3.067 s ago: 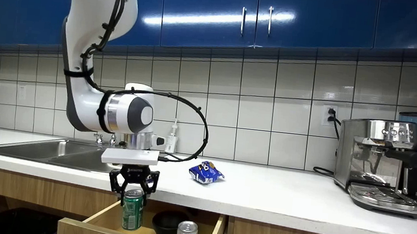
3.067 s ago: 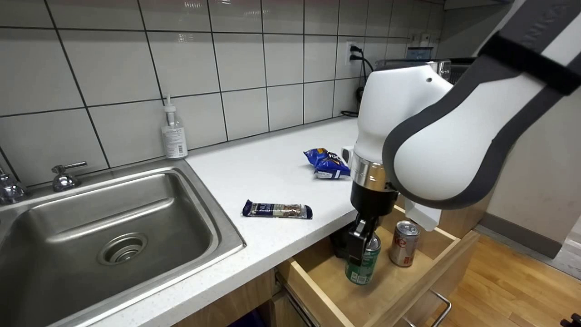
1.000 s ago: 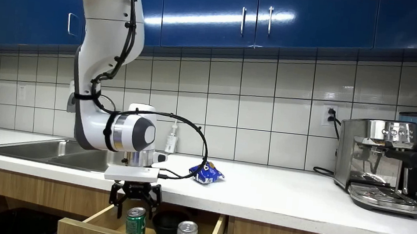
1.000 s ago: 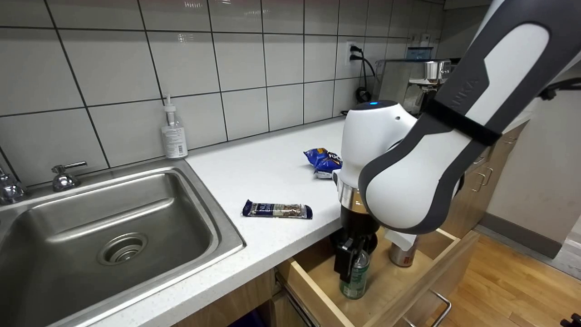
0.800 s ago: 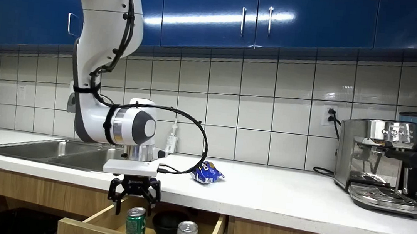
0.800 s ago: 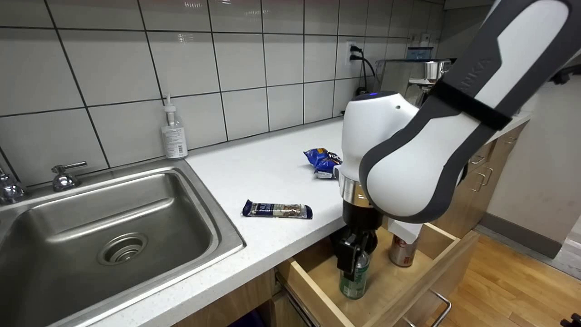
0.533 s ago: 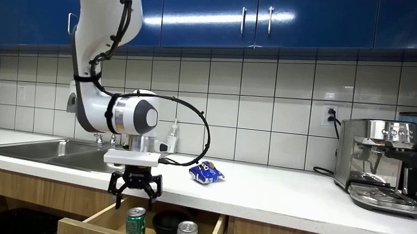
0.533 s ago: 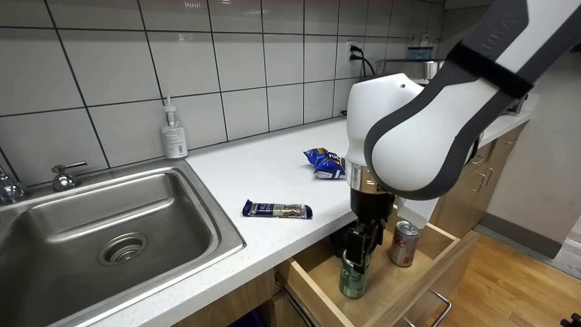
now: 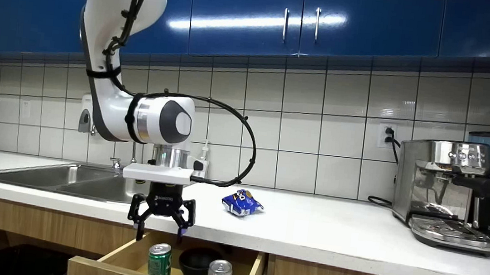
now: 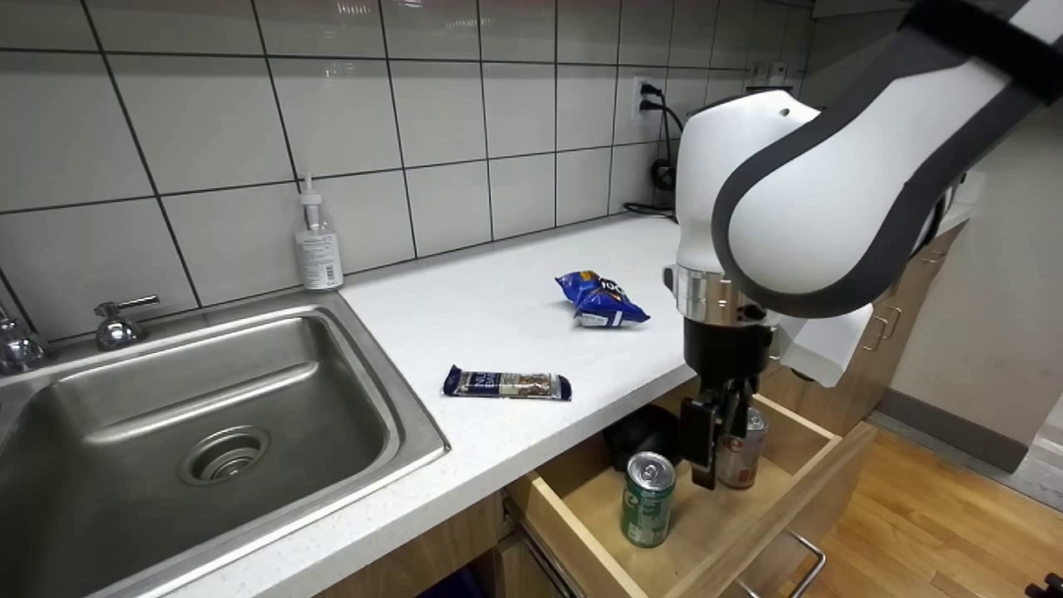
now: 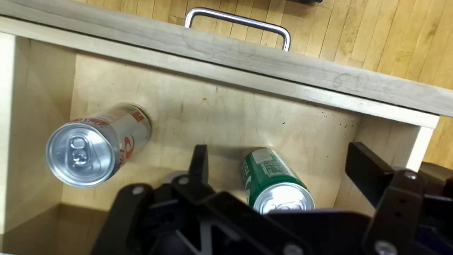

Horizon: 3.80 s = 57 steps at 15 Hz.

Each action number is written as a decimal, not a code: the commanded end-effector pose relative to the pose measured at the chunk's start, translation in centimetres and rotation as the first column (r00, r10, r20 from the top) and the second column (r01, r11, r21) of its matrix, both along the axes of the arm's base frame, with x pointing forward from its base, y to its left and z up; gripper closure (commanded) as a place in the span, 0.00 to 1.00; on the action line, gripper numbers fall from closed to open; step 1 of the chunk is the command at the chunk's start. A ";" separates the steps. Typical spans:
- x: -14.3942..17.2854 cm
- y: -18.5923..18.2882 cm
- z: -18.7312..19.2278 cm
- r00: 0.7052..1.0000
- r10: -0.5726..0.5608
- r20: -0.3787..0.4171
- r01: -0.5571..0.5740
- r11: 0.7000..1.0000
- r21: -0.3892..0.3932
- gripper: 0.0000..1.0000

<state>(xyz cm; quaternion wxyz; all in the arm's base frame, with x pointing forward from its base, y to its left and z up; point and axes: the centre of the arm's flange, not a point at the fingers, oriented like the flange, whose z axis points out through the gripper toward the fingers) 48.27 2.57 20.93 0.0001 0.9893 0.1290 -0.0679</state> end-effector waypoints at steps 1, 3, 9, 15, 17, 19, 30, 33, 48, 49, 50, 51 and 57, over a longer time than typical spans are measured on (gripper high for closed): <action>0.0 0.0 0.0 1.000 0.001 0.000 -0.001 1.000 0.000 0.00; 0.0 0.1 -0.3 1.000 0.002 -0.004 -0.002 1.000 0.000 0.00; -0.1 0.1 -0.5 1.000 0.002 -0.007 -0.002 1.000 0.000 0.00; -1.6 -0.3 0.3 1.000 -0.006 -0.025 0.006 1.000 0.002 0.00; -2.5 -0.4 0.4 0.999 -0.006 -0.036 0.006 1.000 0.002 0.00; -3.5 -0.4 0.4 0.999 -0.012 -0.051 0.012 1.000 0.014 0.00; -8.9 -1.1 0.4 0.984 -0.104 -0.141 0.114 0.991 0.065 0.00; -9.8 -1.0 -0.4 0.984 -0.099 -0.150 0.112 0.990 0.081 0.00; -9.0 -1.0 -5.8 0.991 -0.082 -0.102 0.088 0.995 0.056 0.00; -8.9 -1.0 -6.2 0.992 -0.082 -0.096 0.088 0.995 0.052 0.00; -8.9 -1.0 -6.5 0.993 -0.079 -0.092 0.084 0.995 0.049 0.00; -8.9 -1.0 -6.7 0.993 -0.078 -0.085 0.082 0.996 0.043 0.00; -8.6 -0.7 -6.9 0.999 -0.053 -0.005 0.053 0.999 0.005 0.00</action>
